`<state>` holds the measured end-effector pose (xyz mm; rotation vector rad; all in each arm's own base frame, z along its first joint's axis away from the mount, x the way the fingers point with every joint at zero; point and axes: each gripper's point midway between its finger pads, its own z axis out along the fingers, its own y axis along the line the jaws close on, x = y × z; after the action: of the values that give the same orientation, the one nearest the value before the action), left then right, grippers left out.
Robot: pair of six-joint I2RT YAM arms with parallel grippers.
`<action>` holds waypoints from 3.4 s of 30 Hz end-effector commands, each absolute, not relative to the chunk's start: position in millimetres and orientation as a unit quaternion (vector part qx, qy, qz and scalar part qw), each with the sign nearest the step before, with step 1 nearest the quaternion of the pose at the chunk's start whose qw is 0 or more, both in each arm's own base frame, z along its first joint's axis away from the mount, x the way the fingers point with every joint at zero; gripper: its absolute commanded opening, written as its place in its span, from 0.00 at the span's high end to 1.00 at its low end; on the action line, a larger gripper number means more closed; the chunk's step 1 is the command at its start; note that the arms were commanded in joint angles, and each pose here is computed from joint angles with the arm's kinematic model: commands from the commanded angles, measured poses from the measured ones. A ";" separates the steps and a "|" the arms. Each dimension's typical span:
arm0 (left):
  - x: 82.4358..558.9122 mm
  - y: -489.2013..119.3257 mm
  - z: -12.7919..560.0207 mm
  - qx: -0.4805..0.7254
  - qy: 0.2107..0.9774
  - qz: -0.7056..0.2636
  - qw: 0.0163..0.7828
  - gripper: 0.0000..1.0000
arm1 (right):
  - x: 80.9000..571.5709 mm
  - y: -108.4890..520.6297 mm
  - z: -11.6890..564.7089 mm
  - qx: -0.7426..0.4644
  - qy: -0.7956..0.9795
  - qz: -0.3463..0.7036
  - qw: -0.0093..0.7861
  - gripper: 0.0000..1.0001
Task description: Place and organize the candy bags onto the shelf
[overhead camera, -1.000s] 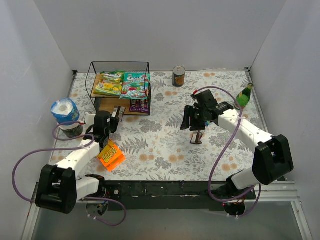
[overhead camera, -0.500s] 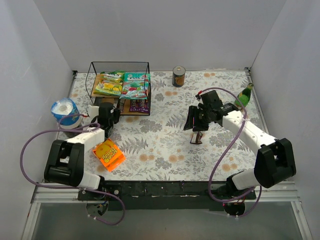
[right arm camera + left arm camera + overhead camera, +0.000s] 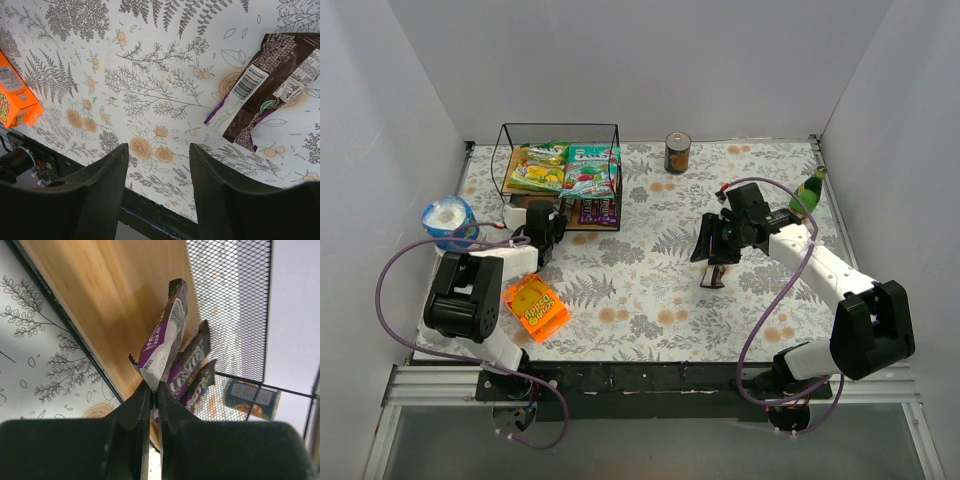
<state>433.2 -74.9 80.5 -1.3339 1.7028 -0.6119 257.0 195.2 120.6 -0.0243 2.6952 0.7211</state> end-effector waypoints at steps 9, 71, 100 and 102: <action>451.8 -90.0 81.0 -0.638 0.581 -0.321 0.390 1.00 | 258.2 190.9 124.7 -0.014 0.946 0.267 0.184 0.41; 300.6 -127.5 77.0 -0.502 0.784 -0.253 0.262 0.02 | 263.0 123.3 51.5 0.094 0.977 0.145 0.125 0.43; 266.7 -209.2 74.6 -0.332 0.861 -0.348 0.163 0.02 | 255.8 224.8 27.5 0.133 0.956 0.257 0.050 0.87; 267.2 -213.7 70.8 -0.328 0.866 -0.346 0.151 0.02 | 255.6 244.7 34.0 0.121 0.955 0.267 0.051 0.90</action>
<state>262.0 -199.6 63.2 -0.9826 2.4693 -0.9294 247.4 198.7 19.4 0.3609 2.9402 0.6860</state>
